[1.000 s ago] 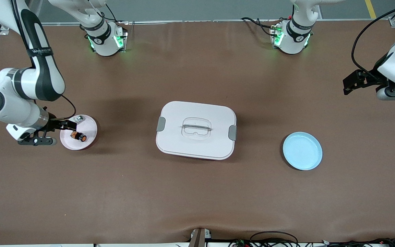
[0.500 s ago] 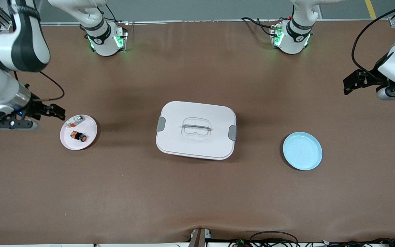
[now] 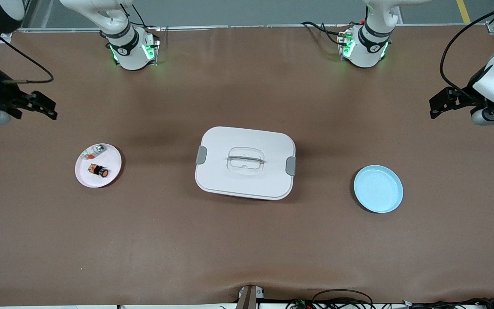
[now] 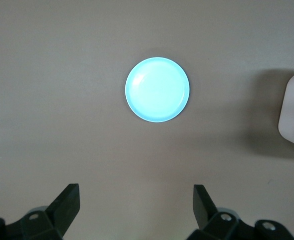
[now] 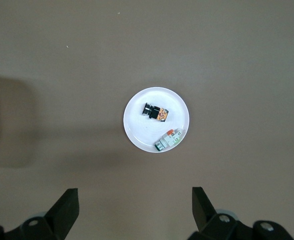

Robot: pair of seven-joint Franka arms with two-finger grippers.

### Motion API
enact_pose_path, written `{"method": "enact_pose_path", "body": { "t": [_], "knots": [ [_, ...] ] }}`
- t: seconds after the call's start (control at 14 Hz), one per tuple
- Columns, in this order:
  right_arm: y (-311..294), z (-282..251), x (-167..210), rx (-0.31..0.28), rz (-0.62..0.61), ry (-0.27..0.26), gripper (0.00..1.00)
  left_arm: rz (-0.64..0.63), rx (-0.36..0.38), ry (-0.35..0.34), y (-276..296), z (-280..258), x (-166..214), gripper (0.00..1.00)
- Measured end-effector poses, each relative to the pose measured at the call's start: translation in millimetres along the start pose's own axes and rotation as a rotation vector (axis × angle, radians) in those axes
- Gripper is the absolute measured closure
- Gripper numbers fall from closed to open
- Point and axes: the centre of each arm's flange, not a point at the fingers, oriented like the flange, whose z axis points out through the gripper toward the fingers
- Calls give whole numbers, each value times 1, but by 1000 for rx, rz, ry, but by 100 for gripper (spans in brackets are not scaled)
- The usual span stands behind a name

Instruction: Transfer orange switch to right arm and place

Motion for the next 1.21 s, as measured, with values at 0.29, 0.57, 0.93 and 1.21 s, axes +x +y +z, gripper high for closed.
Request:
{"method": "enact_pose_path", "body": {
  "t": [0.29, 0.57, 0.93, 1.21],
  "knots": [
    [1, -24, -3, 2, 3, -3, 0, 0, 0, -1, 0, 0, 0, 0],
    [3, -51, 0, 2, 7, 47, 0, 0, 0, -3, 0, 2, 1, 0],
    [4, -66, 8, 1, 6, 54, 0, 0, 0, -3, 0, 2, 1, 0],
    [1, -64, 10, 23, 5, 15, 0, 2, -1, -3, 1, 2, 1, 0]
  ]
}}
